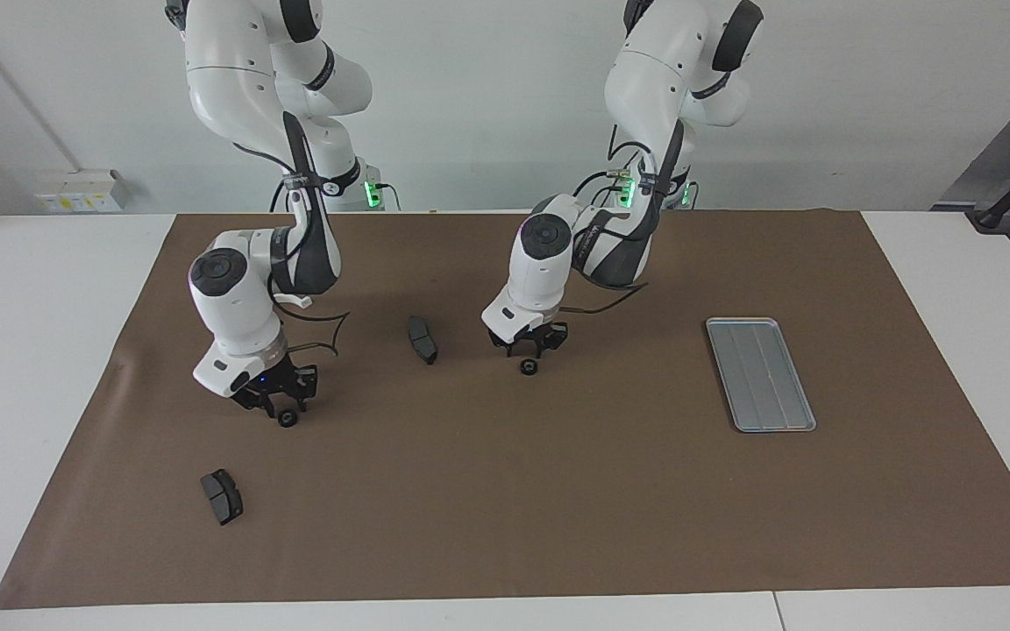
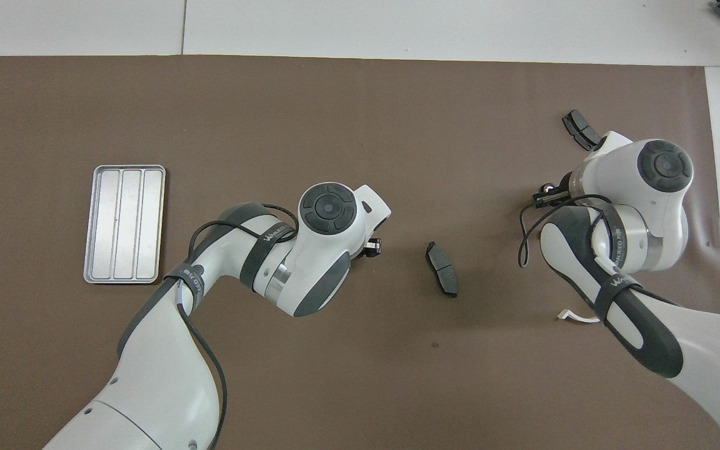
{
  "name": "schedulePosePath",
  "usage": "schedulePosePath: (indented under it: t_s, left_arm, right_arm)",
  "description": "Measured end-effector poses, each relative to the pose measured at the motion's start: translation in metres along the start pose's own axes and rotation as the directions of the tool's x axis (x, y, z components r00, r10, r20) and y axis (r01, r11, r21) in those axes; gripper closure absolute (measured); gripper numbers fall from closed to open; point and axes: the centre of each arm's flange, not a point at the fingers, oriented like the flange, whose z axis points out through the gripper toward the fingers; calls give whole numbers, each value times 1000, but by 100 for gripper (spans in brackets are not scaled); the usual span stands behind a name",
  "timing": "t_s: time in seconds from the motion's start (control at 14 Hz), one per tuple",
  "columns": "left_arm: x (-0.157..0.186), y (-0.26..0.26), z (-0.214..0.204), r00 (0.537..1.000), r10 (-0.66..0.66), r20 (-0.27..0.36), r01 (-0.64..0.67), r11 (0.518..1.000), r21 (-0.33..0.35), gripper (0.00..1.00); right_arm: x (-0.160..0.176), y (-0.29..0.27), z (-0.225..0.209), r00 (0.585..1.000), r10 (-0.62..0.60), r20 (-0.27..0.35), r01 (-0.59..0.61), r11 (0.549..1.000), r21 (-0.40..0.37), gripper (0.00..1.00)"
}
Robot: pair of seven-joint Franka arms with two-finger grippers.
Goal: Pick bearing gear from pile to tray
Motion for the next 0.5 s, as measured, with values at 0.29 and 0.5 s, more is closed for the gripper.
schedulePosePath:
  t_s: [0.29,0.5]
  left_arm:
    - [-4,7,-6,1000,-7,-7,7,999,32,46]
    - [-7,12,-7,1000,-8,-13,9,999,51,46]
  right_arm:
    - [0,0,0,1000,2,-1,-2,1000,2,72]
    - [0,1,-1,1000,18,-3,-18,1000,13,72]
